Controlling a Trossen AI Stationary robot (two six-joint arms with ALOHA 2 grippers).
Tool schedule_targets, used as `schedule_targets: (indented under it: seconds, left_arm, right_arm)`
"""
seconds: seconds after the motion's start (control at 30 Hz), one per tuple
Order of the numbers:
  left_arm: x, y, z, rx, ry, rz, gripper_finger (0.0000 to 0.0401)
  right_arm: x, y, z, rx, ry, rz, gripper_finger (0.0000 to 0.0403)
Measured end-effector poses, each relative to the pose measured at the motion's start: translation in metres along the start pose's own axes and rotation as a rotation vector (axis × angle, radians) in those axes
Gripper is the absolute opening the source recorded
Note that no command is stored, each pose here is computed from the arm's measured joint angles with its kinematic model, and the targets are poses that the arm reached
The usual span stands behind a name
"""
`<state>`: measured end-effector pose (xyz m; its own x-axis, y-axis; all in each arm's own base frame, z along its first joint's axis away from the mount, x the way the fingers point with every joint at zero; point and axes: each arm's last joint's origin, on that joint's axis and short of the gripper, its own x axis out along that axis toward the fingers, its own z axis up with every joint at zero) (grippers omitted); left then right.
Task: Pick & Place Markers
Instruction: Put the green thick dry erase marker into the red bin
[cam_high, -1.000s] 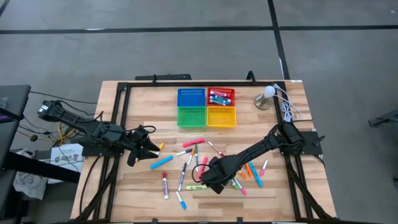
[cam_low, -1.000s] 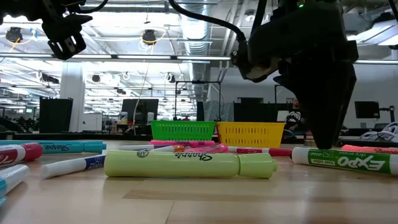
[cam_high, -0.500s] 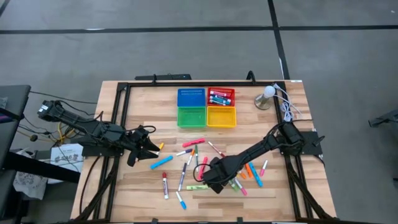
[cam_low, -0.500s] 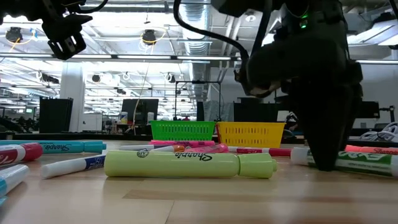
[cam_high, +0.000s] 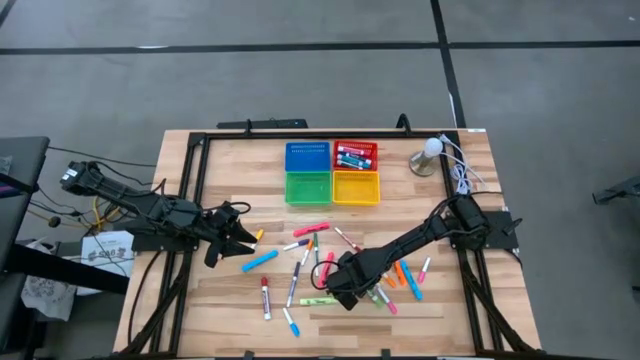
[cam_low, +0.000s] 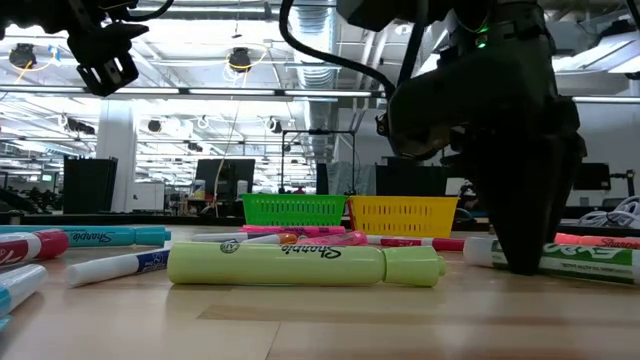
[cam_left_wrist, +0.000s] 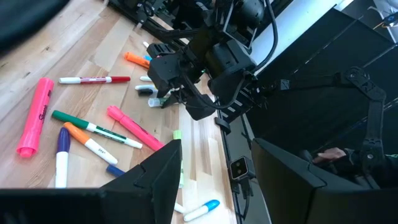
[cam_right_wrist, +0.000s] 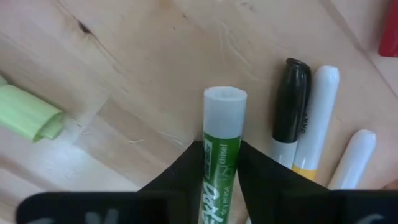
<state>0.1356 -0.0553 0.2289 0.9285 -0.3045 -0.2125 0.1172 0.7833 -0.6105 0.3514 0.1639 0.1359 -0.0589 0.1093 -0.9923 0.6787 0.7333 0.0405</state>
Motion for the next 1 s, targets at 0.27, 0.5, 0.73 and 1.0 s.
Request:
schedule_targets:
  seconds: [0.27, 0.5, 0.73, 1.0]
  left_arm:
    - [0.0, 0.0, 0.0, 0.0, 0.0, 0.0, 0.0195]
    - [0.0, 0.0, 0.0, 0.0, 0.0, 0.0, 0.0195]
    - [0.0, 0.0, 0.0, 0.0, 0.0, 0.0, 0.0195]
    - [0.0, 0.001, 0.001, 0.0, -0.029, 0.035, 0.0195]
  right_arm:
    - [-0.011, 0.008, 0.006, -0.005, -0.007, 0.037, 0.0055]
    - [-0.028, 0.011, 0.016, -0.026, -0.017, 0.054, 0.0068]
    - [-0.047, 0.005, 0.046, -0.055, -0.112, 0.066, 0.0061]
    - [-0.077, -0.016, 0.098, -0.155, -0.217, 0.097, 0.0062]
